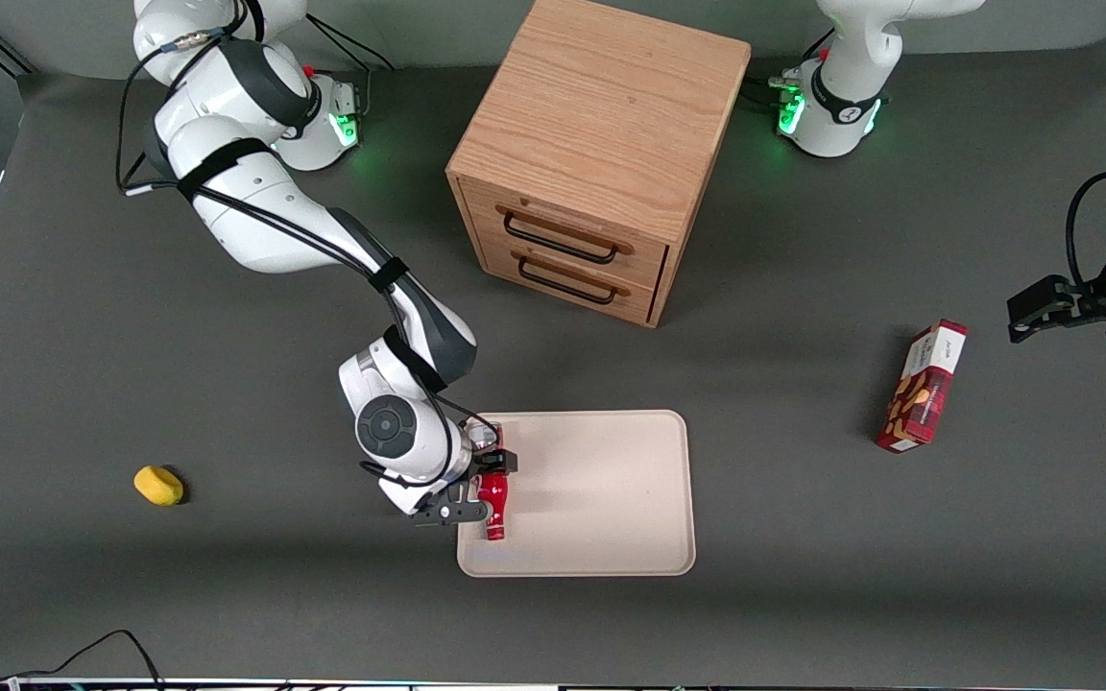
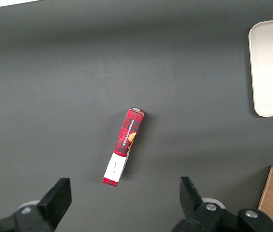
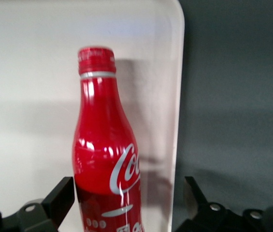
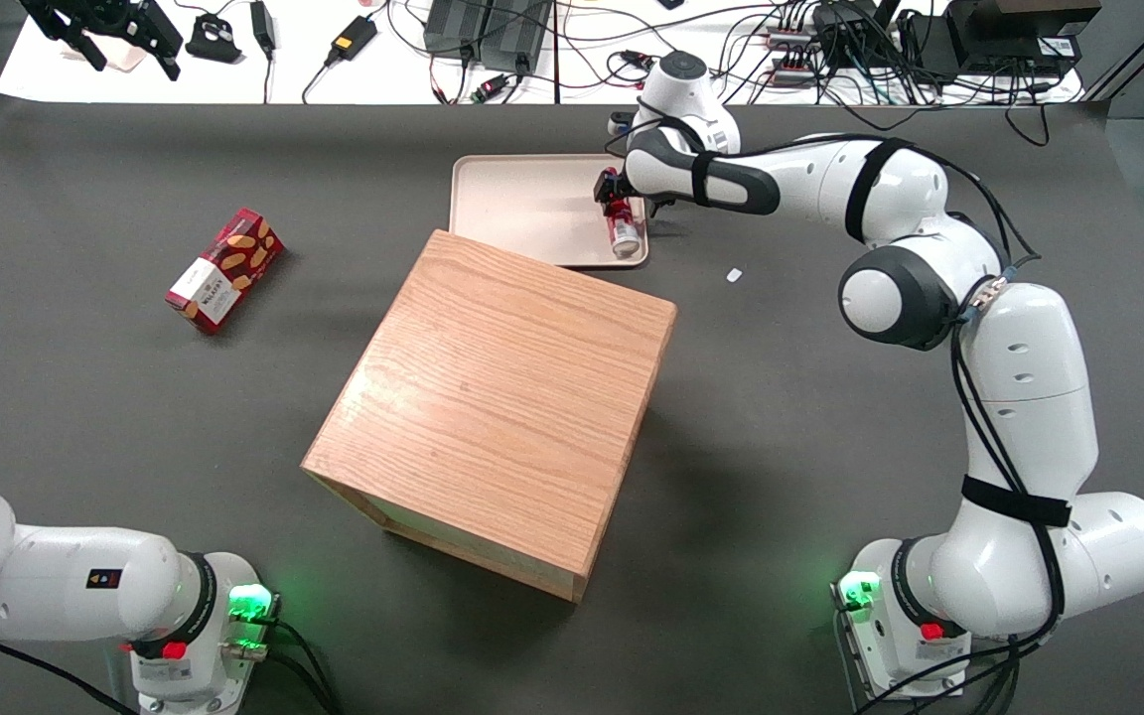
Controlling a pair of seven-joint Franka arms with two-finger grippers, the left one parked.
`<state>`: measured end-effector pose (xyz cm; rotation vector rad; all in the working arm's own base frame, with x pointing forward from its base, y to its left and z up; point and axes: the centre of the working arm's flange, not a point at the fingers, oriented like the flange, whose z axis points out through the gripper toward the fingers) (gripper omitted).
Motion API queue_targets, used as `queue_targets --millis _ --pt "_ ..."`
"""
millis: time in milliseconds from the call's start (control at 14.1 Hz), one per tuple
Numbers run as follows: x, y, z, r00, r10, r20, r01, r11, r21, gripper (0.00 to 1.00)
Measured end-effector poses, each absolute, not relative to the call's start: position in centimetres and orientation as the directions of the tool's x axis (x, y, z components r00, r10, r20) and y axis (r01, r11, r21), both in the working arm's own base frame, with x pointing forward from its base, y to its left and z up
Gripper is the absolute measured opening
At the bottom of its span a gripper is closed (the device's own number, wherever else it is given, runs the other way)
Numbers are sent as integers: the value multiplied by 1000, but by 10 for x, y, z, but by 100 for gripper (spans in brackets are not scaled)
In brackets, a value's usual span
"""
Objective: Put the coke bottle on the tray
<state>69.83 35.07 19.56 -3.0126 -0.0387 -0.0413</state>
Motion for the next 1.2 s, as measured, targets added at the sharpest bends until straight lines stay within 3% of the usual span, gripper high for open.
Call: queue_targets --millis 496,850,991,1204 --pt "705 349 281 993 25 118 41 -990 -137 100" --pt "691 263 390 984 -34 174 -22 -997 -70 100" --pt "670 213 424 986 -48 160 -44 -999 -25 100" --pt "632 170 462 997 10 75 10 -1000 -3 100"
